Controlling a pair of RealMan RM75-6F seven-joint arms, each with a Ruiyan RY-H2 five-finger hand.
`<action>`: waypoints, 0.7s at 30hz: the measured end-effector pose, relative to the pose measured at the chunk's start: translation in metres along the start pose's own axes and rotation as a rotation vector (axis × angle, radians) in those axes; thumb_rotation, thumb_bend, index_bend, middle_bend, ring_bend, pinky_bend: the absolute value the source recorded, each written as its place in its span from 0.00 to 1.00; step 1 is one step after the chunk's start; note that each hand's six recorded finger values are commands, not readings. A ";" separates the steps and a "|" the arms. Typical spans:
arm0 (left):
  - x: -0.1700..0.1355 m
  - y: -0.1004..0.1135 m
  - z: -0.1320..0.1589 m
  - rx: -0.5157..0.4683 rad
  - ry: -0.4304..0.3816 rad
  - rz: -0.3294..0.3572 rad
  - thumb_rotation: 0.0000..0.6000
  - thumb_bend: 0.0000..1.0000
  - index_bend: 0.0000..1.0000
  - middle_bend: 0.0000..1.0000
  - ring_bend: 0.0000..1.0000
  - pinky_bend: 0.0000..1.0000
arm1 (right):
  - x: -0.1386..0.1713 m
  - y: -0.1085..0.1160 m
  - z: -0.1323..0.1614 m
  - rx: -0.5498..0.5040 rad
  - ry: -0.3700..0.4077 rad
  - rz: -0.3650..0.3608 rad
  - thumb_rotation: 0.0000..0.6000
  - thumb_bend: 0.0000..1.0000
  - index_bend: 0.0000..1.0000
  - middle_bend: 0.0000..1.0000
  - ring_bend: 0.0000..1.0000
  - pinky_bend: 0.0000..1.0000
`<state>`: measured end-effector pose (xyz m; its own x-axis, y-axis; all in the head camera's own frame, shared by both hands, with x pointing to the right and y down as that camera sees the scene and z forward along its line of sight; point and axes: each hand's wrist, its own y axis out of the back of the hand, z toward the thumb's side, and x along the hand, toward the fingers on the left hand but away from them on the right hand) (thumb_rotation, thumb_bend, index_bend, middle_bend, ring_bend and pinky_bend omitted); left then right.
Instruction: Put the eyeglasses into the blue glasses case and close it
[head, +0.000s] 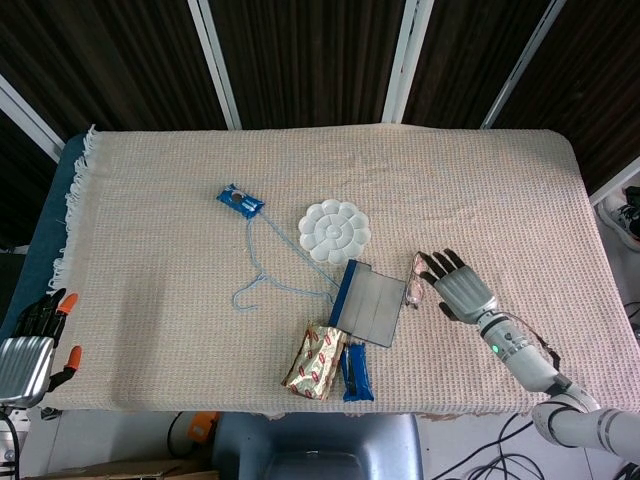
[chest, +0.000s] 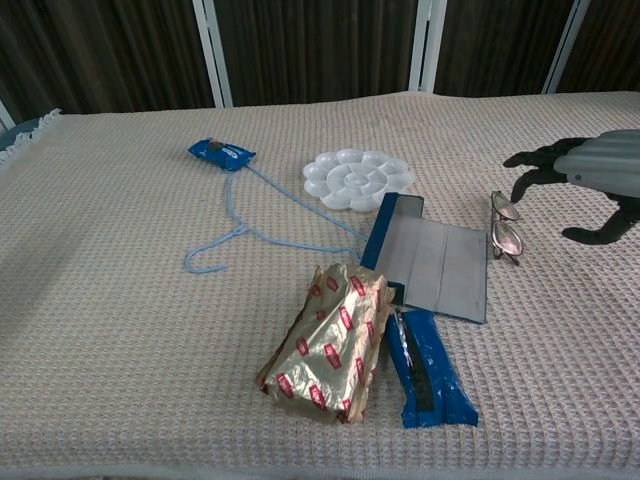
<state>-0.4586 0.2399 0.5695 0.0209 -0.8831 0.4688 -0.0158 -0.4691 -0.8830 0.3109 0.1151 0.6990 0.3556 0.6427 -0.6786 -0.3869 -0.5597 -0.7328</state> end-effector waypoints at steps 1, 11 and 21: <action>0.000 0.000 0.000 -0.001 0.000 0.002 1.00 0.43 0.00 0.00 0.00 0.12 | -0.004 0.001 -0.001 0.016 0.003 -0.015 1.00 0.53 0.39 0.00 0.00 0.00; 0.000 0.002 -0.005 -0.006 0.018 0.009 1.00 0.43 0.00 0.00 0.00 0.13 | -0.046 0.002 -0.003 0.279 0.126 -0.102 1.00 0.53 0.46 0.00 0.00 0.00; 0.001 0.002 -0.004 -0.002 0.025 0.014 1.00 0.43 0.00 0.00 0.00 0.13 | -0.060 0.004 0.019 0.288 0.219 -0.125 1.00 0.53 0.47 0.00 0.00 0.00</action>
<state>-0.4628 0.2382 0.5684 -0.0038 -0.8893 0.4572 -0.0183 -0.4571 -0.8892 0.2716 0.0844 0.7375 0.5764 0.5525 -0.6021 -0.5409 -0.2944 -0.7879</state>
